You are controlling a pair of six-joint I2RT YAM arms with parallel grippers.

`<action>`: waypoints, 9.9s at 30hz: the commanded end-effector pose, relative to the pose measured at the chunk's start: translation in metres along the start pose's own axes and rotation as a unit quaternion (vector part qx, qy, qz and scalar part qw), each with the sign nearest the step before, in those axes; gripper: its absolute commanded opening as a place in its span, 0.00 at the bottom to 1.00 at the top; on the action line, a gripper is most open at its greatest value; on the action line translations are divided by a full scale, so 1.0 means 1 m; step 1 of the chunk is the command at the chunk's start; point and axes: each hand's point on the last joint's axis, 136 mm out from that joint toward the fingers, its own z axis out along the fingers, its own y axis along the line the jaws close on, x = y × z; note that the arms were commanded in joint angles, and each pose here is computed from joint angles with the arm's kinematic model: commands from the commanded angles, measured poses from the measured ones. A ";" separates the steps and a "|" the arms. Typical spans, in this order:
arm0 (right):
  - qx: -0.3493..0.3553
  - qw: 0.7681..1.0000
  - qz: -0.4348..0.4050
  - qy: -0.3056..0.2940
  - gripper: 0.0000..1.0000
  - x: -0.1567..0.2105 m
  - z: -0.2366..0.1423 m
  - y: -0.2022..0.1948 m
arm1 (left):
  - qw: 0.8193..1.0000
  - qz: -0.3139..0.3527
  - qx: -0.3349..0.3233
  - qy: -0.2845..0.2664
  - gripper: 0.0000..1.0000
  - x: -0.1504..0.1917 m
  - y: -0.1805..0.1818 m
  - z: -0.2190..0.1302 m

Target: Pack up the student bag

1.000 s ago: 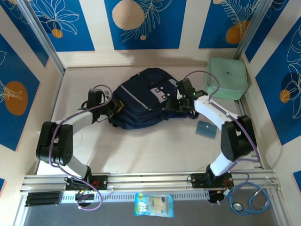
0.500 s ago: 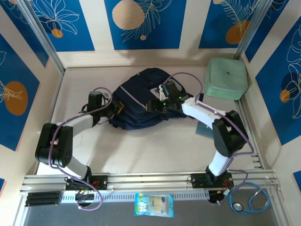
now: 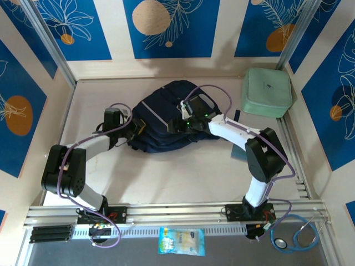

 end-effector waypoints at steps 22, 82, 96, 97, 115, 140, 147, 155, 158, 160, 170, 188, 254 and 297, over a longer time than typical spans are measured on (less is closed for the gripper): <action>0.031 0.971 -0.232 0.052 0.54 0.052 0.003 0.021 | 1.000 0.018 0.023 0.007 0.15 0.001 -0.024 0.008; -0.017 0.937 -0.344 -0.058 0.00 -0.053 -0.003 -0.020 | 0.941 0.326 -0.066 0.066 0.35 0.005 -0.103 0.081; 0.007 0.955 -0.296 -0.001 0.00 -0.005 0.014 -0.019 | 0.958 0.218 -0.161 0.094 0.26 0.002 -0.046 0.138; 0.007 0.956 -0.292 0.004 0.00 -0.001 0.013 -0.018 | 0.958 0.216 -0.163 0.092 0.26 0.001 -0.045 0.139; -0.057 0.966 -0.253 0.006 0.02 0.037 -0.005 0.052 | 0.964 0.174 -0.174 0.104 0.23 0.003 -0.020 0.167; -0.028 0.996 0.001 -0.082 0.51 0.031 -0.057 0.012 | 0.961 0.250 -0.104 0.060 0.51 0.007 -0.096 0.070; -0.030 0.993 0.080 -0.086 0.54 0.019 -0.065 -0.018 | 0.914 0.352 -0.195 0.059 0.52 0.054 -0.068 0.016; -0.024 0.989 0.113 -0.092 0.55 0.007 -0.063 -0.030 | 0.892 0.395 -0.202 0.090 0.51 0.101 -0.049 -0.001; -0.026 0.988 0.126 -0.088 0.54 0.005 -0.061 -0.032 | 0.891 0.395 -0.197 0.101 0.45 0.107 -0.045 0.008; -0.028 0.987 0.131 -0.087 0.54 0.005 -0.061 -0.032 | 0.886 0.402 -0.209 0.103 0.40 0.105 -0.039 0.013; -0.026 0.986 0.140 -0.085 0.54 0.006 -0.060 -0.034 | 0.873 0.420 -0.227 0.098 0.27 0.097 -0.035 0.024; -0.073 0.978 0.175 -0.080 0.53 -0.003 -0.052 -0.021 | 0.878 0.406 -0.232 0.098 0.03 0.097 -0.035 0.031; 0.044 0.937 0.323 -0.123 0.40 -0.028 -0.091 -0.097 | 0.842 0.498 -0.138 0.152 0.00 0.108 -0.067 -0.005; -0.043 0.927 0.367 -0.071 0.53 -0.007 -0.052 -0.050 | 0.834 0.497 -0.137 0.195 0.00 0.142 -0.071 0.024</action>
